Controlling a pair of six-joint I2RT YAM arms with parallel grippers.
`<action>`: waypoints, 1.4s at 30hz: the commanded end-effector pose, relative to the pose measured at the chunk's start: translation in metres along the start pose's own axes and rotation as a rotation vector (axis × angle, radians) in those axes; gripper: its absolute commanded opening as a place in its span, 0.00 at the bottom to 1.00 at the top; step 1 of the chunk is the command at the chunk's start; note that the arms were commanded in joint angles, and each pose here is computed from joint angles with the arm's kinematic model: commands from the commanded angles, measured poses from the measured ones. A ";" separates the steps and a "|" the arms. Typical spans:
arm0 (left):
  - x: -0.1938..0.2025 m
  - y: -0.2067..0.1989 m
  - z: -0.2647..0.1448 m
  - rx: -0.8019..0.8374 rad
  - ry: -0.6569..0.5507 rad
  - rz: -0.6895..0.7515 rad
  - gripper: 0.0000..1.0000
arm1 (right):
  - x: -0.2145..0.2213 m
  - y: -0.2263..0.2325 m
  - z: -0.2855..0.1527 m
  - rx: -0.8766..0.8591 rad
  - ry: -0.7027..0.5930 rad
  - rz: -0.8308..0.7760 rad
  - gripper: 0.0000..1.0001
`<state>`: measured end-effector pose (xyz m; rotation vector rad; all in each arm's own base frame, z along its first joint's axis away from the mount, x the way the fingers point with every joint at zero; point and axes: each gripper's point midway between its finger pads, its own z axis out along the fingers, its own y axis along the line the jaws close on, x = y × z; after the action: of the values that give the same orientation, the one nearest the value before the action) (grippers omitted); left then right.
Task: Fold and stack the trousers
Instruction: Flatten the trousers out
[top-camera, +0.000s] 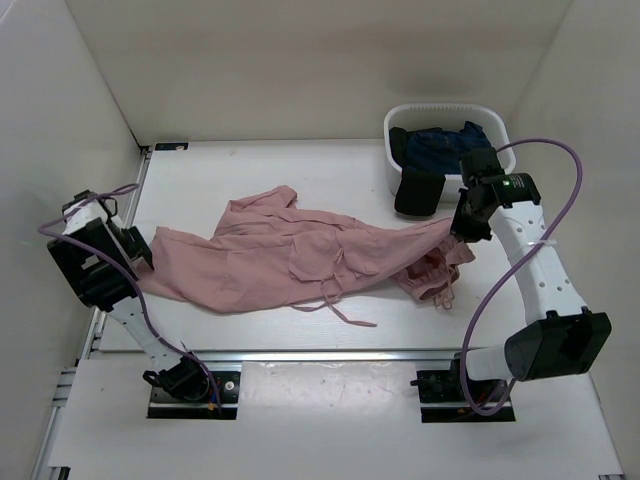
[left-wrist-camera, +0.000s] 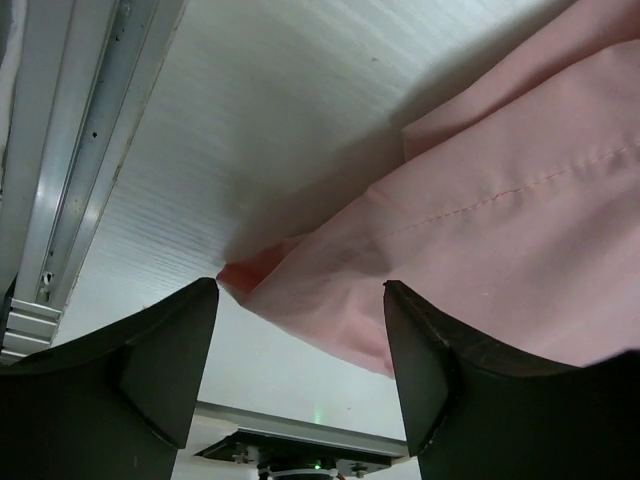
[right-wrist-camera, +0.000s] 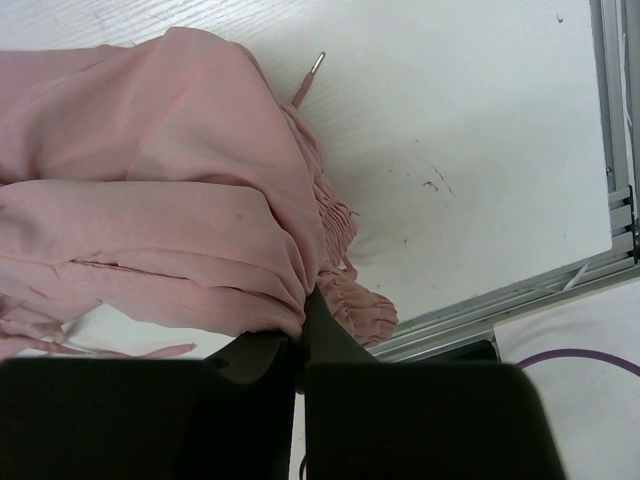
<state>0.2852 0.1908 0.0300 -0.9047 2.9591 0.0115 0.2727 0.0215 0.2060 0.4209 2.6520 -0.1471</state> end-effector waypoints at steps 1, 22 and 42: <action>-0.006 -0.003 -0.003 0.006 -0.041 0.008 0.78 | -0.001 -0.006 -0.011 -0.012 -0.042 0.010 0.00; -0.051 0.061 -0.180 -0.030 -0.538 -0.154 0.14 | -0.015 -0.060 -0.080 0.099 -0.158 0.095 0.00; 0.086 0.089 -0.083 -0.082 -0.187 -0.316 0.18 | 0.093 -0.082 -0.046 0.148 0.071 0.101 0.00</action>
<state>0.1883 0.2218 0.1147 -1.1736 2.6154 0.1441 0.1764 -0.0129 0.2091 0.5773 2.6407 -0.2145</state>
